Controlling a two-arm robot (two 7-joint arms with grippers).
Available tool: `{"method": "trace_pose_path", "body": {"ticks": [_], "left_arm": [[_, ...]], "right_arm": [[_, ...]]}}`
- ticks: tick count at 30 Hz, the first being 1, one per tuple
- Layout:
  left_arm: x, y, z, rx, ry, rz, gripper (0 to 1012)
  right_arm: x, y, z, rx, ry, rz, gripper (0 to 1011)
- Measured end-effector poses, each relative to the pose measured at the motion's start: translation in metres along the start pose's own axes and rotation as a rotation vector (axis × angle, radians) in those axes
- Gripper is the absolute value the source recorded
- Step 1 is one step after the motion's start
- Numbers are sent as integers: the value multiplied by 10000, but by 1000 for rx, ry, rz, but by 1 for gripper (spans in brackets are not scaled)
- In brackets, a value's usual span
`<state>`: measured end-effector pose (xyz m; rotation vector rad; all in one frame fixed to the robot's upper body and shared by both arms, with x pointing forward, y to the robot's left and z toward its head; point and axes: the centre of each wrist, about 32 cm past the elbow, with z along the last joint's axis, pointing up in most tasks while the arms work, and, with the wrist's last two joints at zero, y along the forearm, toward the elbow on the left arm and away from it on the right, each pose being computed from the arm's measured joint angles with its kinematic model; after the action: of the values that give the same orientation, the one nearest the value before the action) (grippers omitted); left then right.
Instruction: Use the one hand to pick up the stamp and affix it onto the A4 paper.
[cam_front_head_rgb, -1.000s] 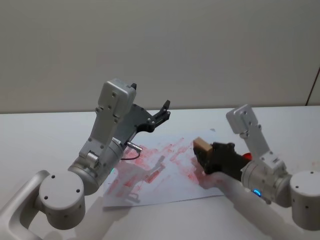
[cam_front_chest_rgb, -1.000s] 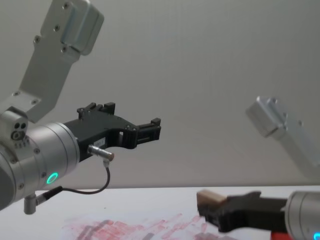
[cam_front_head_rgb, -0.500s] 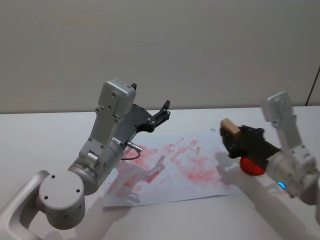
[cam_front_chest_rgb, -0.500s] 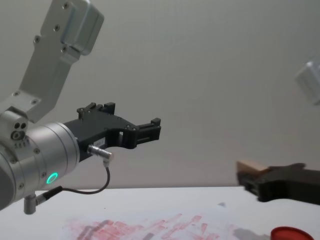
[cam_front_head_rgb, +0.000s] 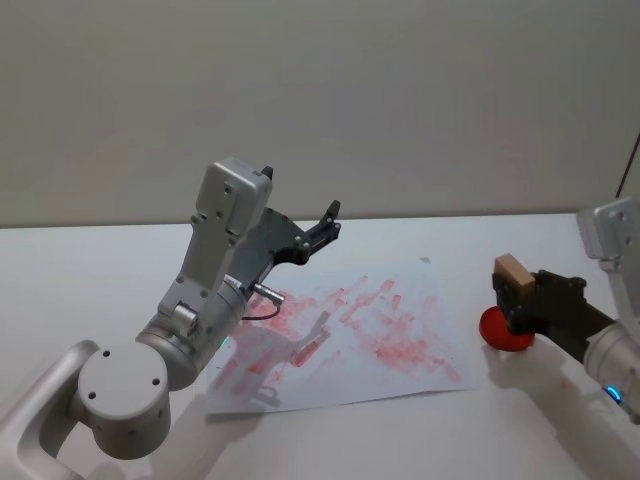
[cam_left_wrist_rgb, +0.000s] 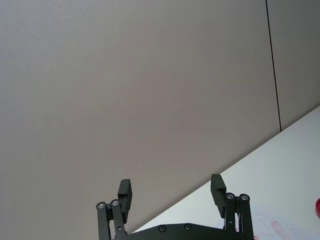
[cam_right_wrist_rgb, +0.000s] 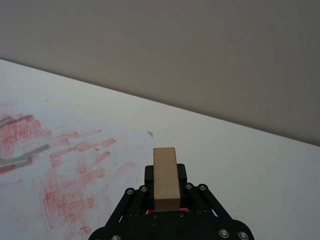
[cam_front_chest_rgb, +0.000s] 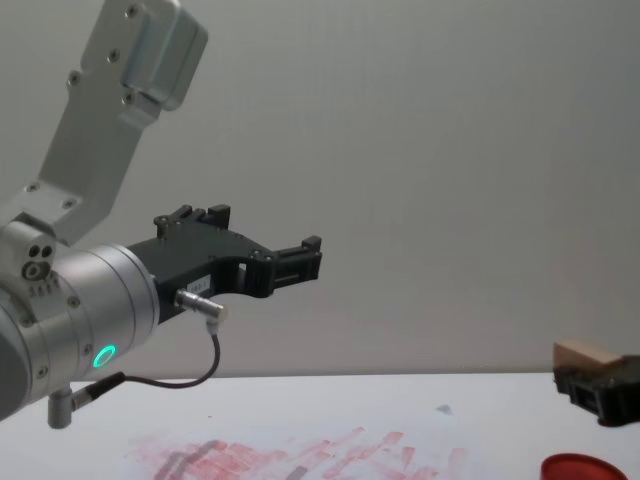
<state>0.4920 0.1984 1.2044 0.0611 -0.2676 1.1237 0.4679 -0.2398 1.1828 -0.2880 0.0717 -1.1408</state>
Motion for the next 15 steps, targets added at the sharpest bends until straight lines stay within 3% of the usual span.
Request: {"method": "trace_pose_path", "body": {"ticks": [15], "left_arm": [[0,0,0,0,0,0,1001]], "right_arm": [[81,16,-89,-73,22,-11,224]]}}
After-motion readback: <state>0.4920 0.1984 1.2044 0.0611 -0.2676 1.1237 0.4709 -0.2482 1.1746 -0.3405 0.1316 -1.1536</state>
